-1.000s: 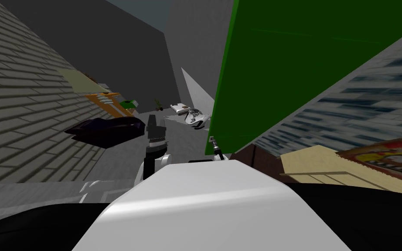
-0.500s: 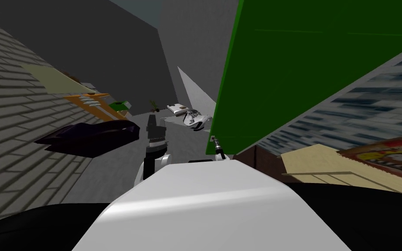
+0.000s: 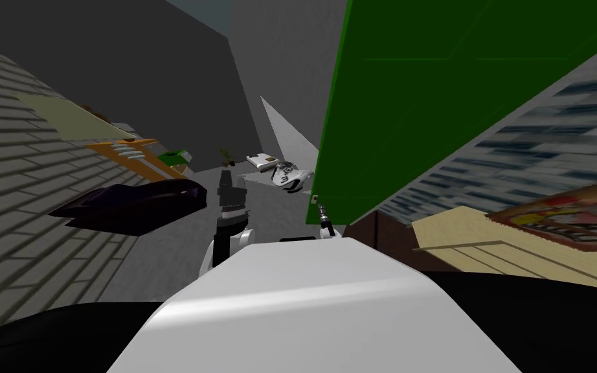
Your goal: Push the door open
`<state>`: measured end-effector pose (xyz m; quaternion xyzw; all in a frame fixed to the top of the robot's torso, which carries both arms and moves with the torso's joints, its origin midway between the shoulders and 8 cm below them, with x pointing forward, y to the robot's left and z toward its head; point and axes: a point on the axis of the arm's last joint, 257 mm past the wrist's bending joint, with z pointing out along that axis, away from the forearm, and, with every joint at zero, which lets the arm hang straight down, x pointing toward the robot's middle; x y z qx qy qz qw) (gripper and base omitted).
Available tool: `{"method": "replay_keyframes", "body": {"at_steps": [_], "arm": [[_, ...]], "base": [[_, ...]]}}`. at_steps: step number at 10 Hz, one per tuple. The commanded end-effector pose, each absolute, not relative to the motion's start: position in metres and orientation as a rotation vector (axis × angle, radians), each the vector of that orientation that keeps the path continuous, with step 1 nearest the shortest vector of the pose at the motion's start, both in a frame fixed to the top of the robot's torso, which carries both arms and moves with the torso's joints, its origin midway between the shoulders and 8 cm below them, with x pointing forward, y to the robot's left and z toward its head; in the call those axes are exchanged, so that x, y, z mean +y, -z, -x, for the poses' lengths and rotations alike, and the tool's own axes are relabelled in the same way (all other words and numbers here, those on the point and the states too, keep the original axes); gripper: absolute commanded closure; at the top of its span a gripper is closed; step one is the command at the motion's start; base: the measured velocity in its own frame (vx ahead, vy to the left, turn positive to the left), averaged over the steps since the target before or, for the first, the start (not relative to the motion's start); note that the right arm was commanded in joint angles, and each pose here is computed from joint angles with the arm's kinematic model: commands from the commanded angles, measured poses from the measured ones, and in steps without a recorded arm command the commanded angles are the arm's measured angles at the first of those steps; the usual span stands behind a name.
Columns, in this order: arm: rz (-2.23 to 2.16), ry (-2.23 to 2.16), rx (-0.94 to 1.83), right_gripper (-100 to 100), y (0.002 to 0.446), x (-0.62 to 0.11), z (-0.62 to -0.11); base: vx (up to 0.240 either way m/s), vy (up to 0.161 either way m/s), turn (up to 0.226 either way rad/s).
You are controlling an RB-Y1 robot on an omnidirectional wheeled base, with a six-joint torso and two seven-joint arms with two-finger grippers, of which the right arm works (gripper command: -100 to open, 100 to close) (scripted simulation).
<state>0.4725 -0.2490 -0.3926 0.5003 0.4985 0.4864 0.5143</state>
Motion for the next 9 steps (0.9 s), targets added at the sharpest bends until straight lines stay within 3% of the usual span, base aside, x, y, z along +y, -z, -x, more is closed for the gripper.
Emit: {"method": "replay_keyframes", "body": {"at_steps": [1, 4, 9], "arm": [[-1.208, -1.175, 1.197, -100, 0.392, -0.246, -0.473], [-1.213, -1.182, 1.194, -100, 0.392, -0.242, -0.474], [-1.211, -1.170, 1.176, -100, 0.391, -0.251, -0.470]], "base": [[-0.223, 0.056, -0.042], [-0.179, 0.047, -0.028], [0.220, 0.007, 0.034]]}}
